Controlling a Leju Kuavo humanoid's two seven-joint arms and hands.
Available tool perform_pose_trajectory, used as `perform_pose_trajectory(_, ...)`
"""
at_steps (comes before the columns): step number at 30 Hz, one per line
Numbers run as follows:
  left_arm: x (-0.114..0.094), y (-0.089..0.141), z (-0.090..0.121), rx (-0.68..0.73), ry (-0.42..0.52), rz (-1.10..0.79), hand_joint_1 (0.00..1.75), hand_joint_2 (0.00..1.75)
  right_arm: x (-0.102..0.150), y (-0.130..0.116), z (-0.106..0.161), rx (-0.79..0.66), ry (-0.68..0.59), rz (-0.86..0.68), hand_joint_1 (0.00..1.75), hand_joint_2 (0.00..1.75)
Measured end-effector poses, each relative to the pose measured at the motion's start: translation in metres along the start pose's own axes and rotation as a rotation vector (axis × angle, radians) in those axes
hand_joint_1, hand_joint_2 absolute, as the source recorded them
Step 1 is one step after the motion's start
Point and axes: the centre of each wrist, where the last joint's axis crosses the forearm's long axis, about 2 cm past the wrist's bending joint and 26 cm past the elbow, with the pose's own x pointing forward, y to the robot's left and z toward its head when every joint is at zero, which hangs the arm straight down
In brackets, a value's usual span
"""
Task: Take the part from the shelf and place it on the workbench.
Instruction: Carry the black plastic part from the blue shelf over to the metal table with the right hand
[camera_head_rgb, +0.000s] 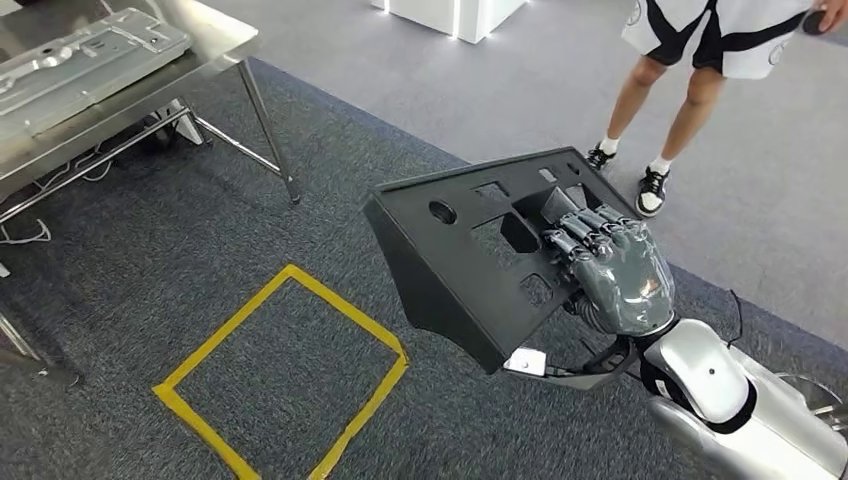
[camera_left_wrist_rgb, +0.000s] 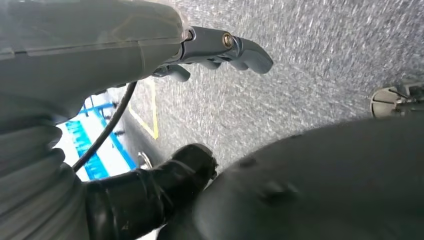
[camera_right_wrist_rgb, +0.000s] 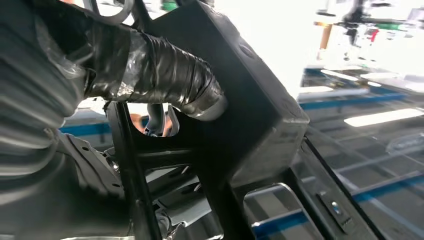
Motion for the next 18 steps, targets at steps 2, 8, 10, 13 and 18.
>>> perform_pose_trajectory(2, 0.000, 0.000, 0.000, -0.002, 0.000, -0.001, 0.00, 1.75, 0.000, 0.000, 0.000, 0.002, 0.000, -0.001, 1.75, 1.75)
perform_pose_trajectory(8, -0.002, 0.000, 0.000, -0.011, 0.012, 0.000, 0.00, 1.75, -0.002, 0.000, -0.001, 0.006, -0.003, -0.008, 1.75, 1.75)
perform_pose_trajectory(10, -0.002, 0.000, 0.000, -0.014, 0.016, 0.000, 0.00, 1.75, -0.005, -0.001, -0.003, 0.005, -0.008, -0.004, 1.75, 1.75)
perform_pose_trajectory(13, -0.002, 0.002, 0.000, -0.013, 0.019, -0.001, 0.00, 1.75, -0.009, -0.003, -0.007, -0.001, -0.010, 0.002, 1.75, 1.75)
perform_pose_trajectory(18, 0.001, 0.003, 0.000, -0.014, 0.016, -0.001, 0.00, 1.75, -0.014, -0.002, -0.008, 0.016, -0.005, -0.001, 1.75, 1.75)
